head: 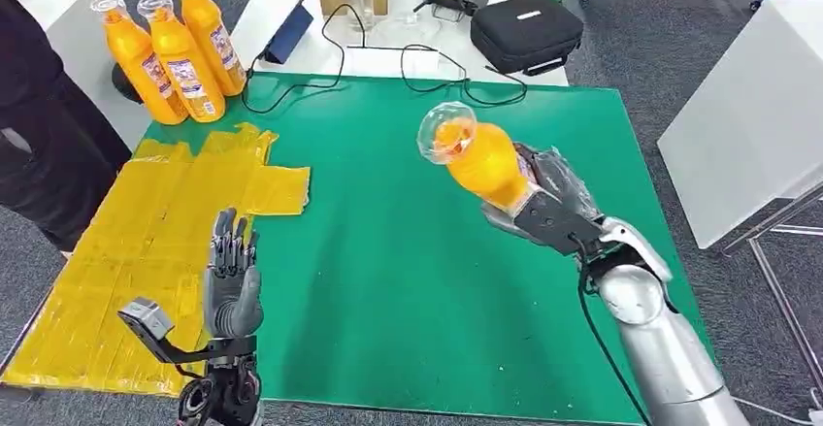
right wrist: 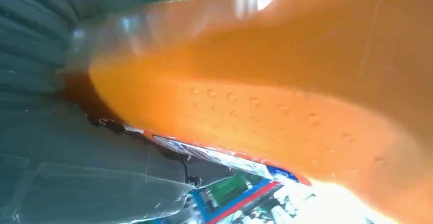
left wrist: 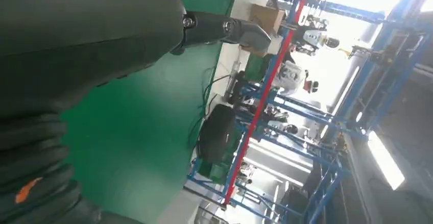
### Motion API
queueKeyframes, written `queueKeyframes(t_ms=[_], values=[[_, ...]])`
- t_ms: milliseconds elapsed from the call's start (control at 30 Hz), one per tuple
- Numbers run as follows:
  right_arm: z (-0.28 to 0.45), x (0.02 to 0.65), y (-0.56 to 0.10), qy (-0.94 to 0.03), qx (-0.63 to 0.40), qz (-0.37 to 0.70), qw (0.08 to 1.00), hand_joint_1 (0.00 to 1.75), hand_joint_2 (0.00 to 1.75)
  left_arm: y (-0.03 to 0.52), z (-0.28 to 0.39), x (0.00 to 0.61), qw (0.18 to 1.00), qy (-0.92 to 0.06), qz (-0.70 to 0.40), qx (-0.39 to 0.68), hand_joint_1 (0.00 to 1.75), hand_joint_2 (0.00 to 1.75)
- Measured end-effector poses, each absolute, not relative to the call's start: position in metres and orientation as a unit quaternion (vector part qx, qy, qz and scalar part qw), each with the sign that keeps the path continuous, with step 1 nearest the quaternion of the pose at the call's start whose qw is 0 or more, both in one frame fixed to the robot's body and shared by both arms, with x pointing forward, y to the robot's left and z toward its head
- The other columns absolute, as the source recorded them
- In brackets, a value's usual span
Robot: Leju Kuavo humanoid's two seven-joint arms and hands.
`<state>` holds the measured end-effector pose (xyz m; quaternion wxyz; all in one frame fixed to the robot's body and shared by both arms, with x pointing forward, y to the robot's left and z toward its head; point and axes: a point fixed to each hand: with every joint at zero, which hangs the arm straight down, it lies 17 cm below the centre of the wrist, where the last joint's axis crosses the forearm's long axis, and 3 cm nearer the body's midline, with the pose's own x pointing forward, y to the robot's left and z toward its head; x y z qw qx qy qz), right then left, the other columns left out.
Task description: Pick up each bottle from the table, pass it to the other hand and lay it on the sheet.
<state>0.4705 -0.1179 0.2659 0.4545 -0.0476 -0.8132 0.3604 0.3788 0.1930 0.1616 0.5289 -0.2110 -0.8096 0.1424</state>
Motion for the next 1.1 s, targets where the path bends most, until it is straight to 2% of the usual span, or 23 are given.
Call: queueKeyframes(t_ms=[200,367,800,1100], values=[[0.246,0.464,-0.042,-0.816,0.023,0.320,0.481,1.75,1.75,0.161,0.178,0.376,0.521,-0.808,0.124,-0.247,0.00,1.75],[0.215,0.442,0.030,-0.794,0.073,0.327,0.508,1.75,1.75,0.139,0.190,0.377,0.516,-0.807,0.109,-0.266,0.00,1.75],[0.171,0.392,0.122,-0.738,0.129,0.385,0.538,1.75,1.75,0.140,0.201,0.375,0.515,-0.813,0.112,-0.249,0.00,1.75],[0.154,0.371,0.147,-0.721,0.123,0.420,0.537,1.75,1.75,0.148,0.204,0.363,0.518,-0.812,0.115,-0.243,0.00,1.75]])
